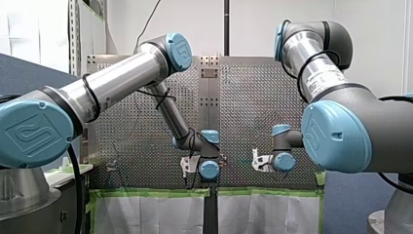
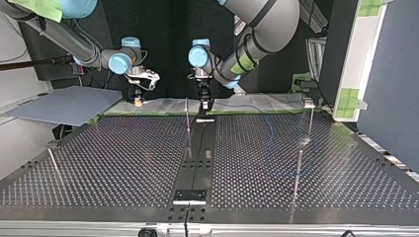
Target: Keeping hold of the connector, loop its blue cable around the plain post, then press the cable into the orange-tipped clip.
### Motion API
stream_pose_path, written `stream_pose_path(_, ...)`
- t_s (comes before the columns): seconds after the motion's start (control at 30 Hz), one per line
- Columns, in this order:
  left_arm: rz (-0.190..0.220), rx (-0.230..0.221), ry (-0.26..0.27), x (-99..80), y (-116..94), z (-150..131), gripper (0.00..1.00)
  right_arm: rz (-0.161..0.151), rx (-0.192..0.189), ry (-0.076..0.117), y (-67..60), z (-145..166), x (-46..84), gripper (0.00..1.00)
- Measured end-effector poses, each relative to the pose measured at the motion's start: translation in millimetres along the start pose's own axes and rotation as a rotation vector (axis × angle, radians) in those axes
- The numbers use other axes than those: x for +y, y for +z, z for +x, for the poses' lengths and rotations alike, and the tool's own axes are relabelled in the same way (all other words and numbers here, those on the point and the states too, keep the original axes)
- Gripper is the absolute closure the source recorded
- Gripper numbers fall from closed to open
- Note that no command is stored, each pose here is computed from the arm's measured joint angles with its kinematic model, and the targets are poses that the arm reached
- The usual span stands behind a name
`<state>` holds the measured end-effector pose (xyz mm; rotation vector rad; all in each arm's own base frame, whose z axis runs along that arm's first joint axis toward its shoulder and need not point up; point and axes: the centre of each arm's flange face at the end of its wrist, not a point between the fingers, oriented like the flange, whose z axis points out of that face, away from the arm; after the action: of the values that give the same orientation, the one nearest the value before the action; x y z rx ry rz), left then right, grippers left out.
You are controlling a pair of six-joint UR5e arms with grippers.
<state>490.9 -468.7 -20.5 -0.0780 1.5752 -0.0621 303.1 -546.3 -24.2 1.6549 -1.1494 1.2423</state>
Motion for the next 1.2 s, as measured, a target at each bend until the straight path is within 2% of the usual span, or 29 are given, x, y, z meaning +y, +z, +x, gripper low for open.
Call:
stream_pose_path(0.23,0.001,0.022,0.018,4.6,6,12,1.0,-0.006,0.0,0.007,6.4,4,6.4,1.0)
stream_pose_path(0.53,-0.026,0.076,0.048,11.4,22,43,1.0,-0.021,0.005,0.013,13.0,9,17.2,1.0)
stream_pose_path(0.97,-0.049,0.072,0.033,15.3,71,22,1.0,-0.025,0.026,0.017,29.1,17,31.1,1.0)
stream_pose_path(1.2,-0.054,0.074,0.033,19.8,83,16,1.0,-0.018,-0.008,0.001,40.7,2,32.0,1.0)
